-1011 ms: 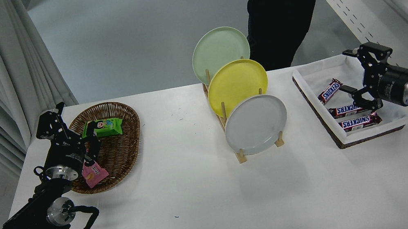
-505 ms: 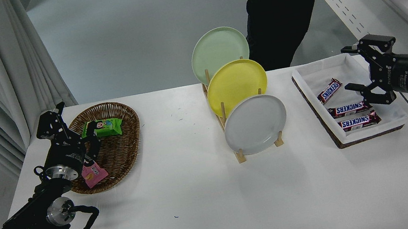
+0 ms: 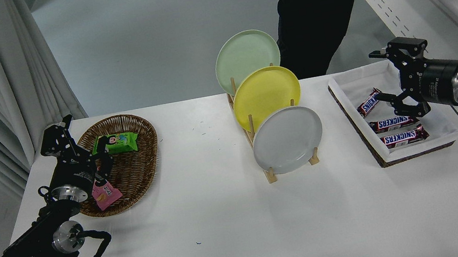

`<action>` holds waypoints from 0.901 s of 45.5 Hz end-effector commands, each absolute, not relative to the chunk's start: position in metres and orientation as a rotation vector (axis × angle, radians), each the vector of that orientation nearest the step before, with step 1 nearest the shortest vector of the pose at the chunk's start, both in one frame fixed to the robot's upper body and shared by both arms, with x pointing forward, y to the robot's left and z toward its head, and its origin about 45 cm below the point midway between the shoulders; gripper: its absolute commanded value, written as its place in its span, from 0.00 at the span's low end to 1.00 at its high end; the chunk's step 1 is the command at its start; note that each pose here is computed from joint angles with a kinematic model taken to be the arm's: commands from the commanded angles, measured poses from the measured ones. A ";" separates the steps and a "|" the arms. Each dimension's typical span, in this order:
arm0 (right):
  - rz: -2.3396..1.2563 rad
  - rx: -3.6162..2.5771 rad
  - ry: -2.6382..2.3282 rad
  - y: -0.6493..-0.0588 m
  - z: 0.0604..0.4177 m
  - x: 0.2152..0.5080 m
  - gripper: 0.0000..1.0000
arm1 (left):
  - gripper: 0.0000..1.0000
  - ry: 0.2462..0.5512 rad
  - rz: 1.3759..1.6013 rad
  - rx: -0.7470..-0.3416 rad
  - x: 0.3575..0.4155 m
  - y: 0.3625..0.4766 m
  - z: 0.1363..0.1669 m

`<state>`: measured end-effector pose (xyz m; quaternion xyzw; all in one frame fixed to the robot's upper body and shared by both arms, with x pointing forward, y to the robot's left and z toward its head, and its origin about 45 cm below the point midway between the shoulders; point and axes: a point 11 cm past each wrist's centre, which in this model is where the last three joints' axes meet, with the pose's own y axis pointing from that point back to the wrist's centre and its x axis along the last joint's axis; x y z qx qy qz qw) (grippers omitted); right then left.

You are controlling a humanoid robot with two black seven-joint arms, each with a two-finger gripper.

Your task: Place the plate on the table

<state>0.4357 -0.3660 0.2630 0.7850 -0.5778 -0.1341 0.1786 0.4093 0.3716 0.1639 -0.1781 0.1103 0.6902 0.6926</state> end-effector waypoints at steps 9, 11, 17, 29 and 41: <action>-0.476 2.266 -1.571 -0.329 0.265 0.427 0.99 | 1.00 0.247 1.542 -0.398 0.4092 0.372 0.1637; -0.472 2.259 -1.584 -0.331 0.265 0.428 0.99 | 1.00 0.246 1.541 -0.399 0.4097 0.371 0.1644; -0.454 2.267 -1.585 -0.328 0.272 0.431 0.99 | 1.00 0.247 1.542 -0.398 0.4092 0.372 0.1637; -0.504 2.242 -1.436 -0.294 0.255 0.431 0.99 | 1.00 0.246 1.543 -0.397 0.4092 0.372 0.1637; -0.598 2.139 -1.512 -0.285 0.253 0.436 0.99 | 1.00 0.245 1.542 -0.398 0.4097 0.371 0.1643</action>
